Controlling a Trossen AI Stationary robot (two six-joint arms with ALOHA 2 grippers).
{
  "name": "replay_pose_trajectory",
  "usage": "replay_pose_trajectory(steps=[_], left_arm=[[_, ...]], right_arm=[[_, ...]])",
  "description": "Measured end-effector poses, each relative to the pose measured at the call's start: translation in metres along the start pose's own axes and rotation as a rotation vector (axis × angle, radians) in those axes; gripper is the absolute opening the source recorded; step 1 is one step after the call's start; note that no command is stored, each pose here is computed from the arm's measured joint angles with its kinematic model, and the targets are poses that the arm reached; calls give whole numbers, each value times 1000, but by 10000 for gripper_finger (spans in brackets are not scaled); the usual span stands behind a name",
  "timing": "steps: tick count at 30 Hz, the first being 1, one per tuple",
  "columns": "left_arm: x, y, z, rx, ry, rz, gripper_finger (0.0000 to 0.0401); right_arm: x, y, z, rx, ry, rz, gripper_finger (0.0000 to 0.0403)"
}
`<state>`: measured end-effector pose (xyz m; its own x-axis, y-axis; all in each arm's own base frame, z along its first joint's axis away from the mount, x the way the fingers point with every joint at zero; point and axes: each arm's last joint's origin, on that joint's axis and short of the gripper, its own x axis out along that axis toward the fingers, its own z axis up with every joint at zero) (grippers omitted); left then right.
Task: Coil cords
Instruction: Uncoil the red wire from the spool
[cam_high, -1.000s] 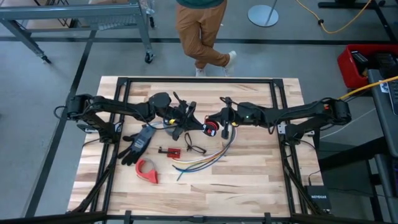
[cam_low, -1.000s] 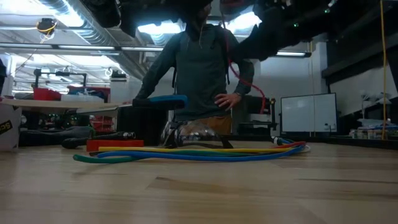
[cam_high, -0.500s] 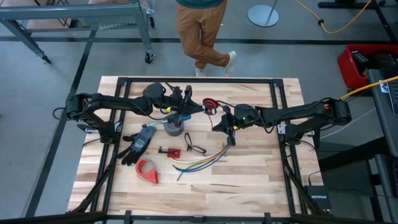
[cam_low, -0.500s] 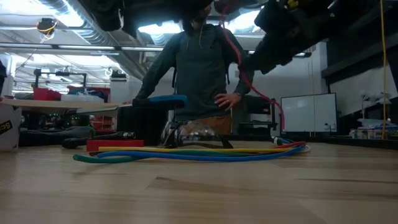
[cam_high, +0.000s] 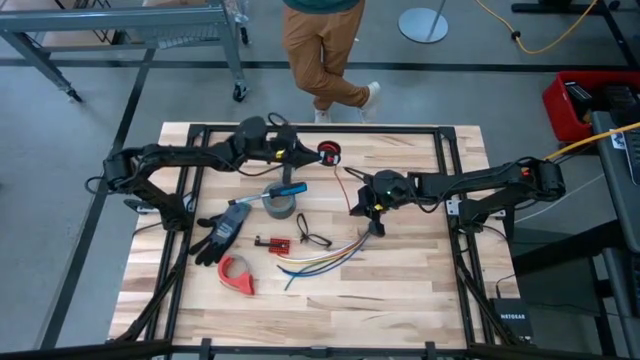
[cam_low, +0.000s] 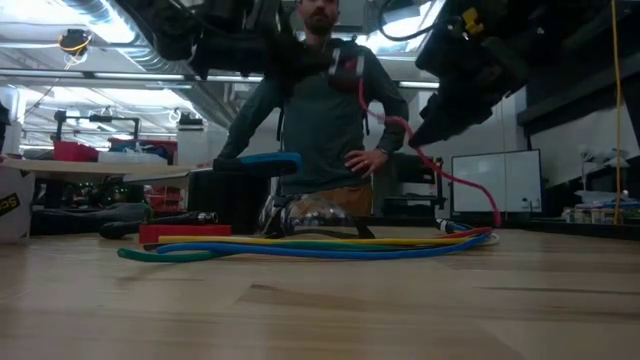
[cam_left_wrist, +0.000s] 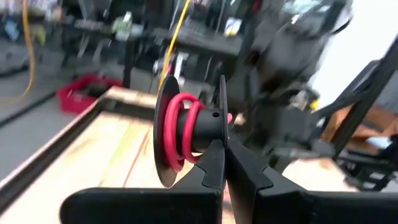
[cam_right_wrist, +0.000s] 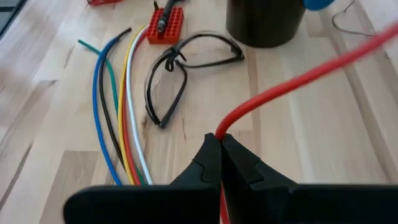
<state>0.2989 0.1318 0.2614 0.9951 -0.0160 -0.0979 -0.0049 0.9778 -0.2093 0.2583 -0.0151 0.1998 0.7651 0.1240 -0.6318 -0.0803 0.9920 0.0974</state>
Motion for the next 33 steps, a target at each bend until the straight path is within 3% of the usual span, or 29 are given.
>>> replay_pose_trajectory(steps=[5, 11, 24, 33], left_arm=[[-8, 14, -11, -69, 124, 16, 0], [-15, 20, -19, -134, 211, -24, 0], [-14, 4, -20, -273, 278, -390, 0], [-2, -28, -24, -270, 316, -526, 0]], right_arm=[[-3, 0, 0, 1, 0, -26, 0], [-22, -1, 2, -3, -3, -175, 0], [-87, -16, 30, -36, -245, -542, 0], [-102, -35, 56, -54, -454, -577, 0]])
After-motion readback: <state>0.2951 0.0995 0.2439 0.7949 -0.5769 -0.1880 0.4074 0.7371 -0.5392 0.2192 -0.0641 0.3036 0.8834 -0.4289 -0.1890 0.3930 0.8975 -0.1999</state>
